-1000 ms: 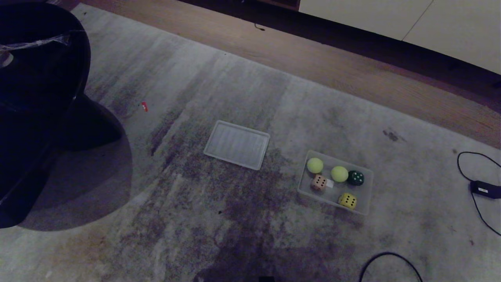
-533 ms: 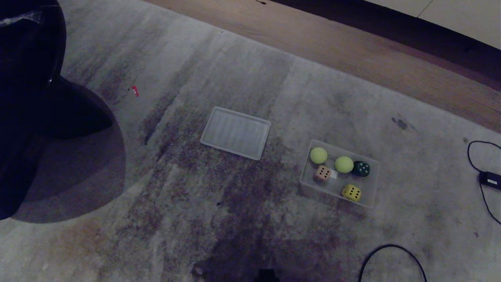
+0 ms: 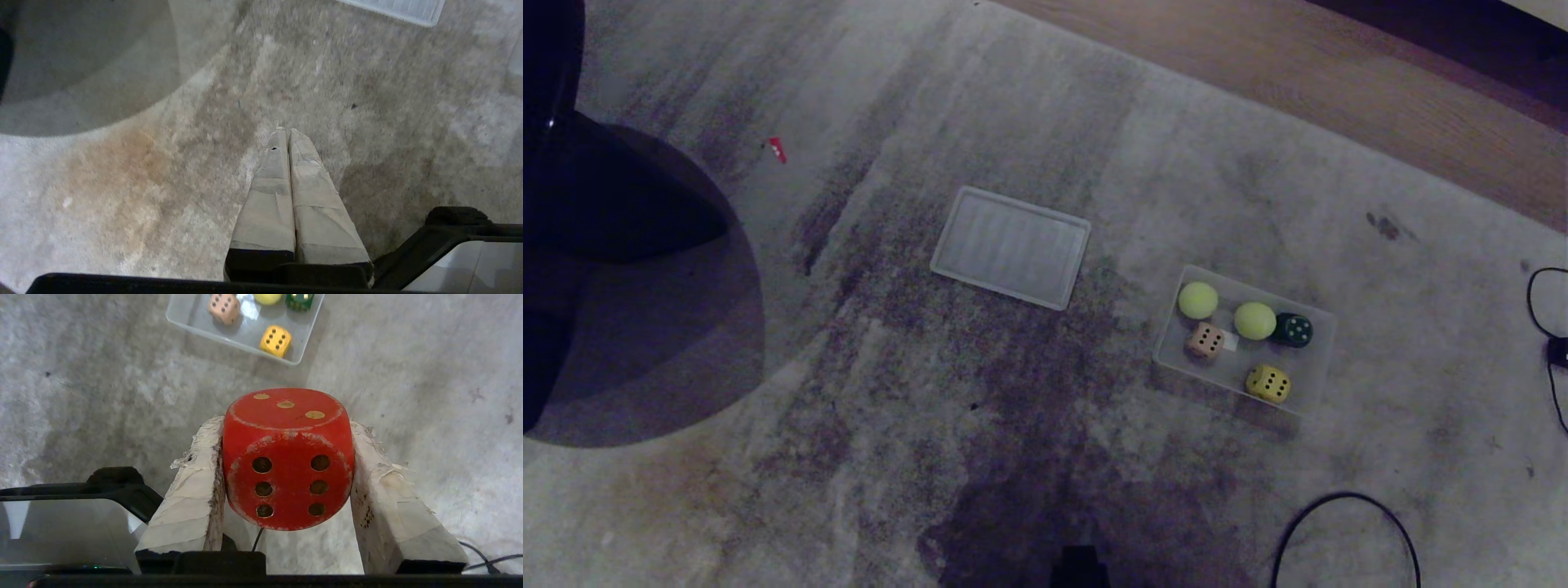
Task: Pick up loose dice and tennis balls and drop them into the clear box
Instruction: Put the toys in the box
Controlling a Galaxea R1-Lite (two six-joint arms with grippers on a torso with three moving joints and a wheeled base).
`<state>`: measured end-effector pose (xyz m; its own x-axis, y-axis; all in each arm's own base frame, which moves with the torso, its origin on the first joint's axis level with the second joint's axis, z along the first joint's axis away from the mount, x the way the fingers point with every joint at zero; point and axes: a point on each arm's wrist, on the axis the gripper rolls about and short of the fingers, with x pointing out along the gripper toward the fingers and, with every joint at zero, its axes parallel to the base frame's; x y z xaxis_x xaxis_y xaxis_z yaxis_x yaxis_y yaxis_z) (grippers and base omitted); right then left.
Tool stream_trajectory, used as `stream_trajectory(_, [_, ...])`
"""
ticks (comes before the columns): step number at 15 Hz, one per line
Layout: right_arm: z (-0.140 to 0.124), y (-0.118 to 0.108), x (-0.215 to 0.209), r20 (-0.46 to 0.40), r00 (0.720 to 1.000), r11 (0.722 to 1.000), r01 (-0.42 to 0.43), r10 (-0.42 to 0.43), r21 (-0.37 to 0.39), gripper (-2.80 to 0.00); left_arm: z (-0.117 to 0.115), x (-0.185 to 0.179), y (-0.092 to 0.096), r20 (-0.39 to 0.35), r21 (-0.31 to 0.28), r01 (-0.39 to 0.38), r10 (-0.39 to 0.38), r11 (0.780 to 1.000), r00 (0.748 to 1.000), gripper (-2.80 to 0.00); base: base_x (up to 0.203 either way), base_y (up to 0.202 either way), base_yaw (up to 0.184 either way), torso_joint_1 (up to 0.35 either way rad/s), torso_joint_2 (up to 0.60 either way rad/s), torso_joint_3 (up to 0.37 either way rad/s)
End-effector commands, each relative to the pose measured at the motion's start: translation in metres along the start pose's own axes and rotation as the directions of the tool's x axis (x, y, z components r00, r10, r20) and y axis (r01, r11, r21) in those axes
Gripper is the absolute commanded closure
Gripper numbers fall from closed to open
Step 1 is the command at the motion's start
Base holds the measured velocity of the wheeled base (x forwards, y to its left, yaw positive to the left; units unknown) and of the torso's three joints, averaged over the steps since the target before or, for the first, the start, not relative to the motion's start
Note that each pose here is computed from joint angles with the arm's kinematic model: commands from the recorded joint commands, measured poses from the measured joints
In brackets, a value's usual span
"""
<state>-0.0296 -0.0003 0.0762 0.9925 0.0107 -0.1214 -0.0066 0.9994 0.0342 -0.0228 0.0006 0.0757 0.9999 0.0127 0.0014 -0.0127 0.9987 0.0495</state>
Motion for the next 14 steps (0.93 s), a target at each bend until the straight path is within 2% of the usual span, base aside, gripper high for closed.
stream_trajectory(1, [0.000,0.000,0.000,-0.001,1.000,1.000,0.000,0.000,-0.001,0.00,0.000,0.000,0.000,-0.003,-0.003,-0.001,0.001,1.000,1.000,0.00,0.000,0.000,0.000,0.002,0.01,-0.201])
stream_trajectory(7, [0.000,0.000,0.000,-0.001,1.000,1.000,-0.004,0.004,-0.015,0.00,0.000,0.000,0.000,-0.003,0.001,-0.001,0.001,1.000,1.000,0.00,0.000,0.000,0.000,0.002,0.00,-0.196])
stream_trajectory(10, [0.000,0.000,0.000,0.000,1.000,0.999,-0.005,0.005,-0.049,0.00,-0.001,0.000,0.000,-0.005,-0.033,-0.010,0.010,0.999,1.000,0.00,0.000,0.000,0.000,0.002,0.00,-0.068])
stream_trajectory(12, [0.001,0.000,0.000,0.000,1.000,0.999,0.004,-0.004,-0.037,0.00,-0.001,0.000,0.000,-0.007,-0.050,-0.012,0.012,0.999,1.000,0.00,0.000,0.000,0.000,0.000,0.00,0.000])
stream_trajectory(14, [0.017,0.001,-0.002,-0.001,1.000,0.999,0.008,-0.008,-0.034,0.00,-0.001,0.000,0.000,-0.007,-0.055,-0.014,0.013,0.998,1.000,0.00,0.000,0.000,0.000,0.000,0.00,0.000])
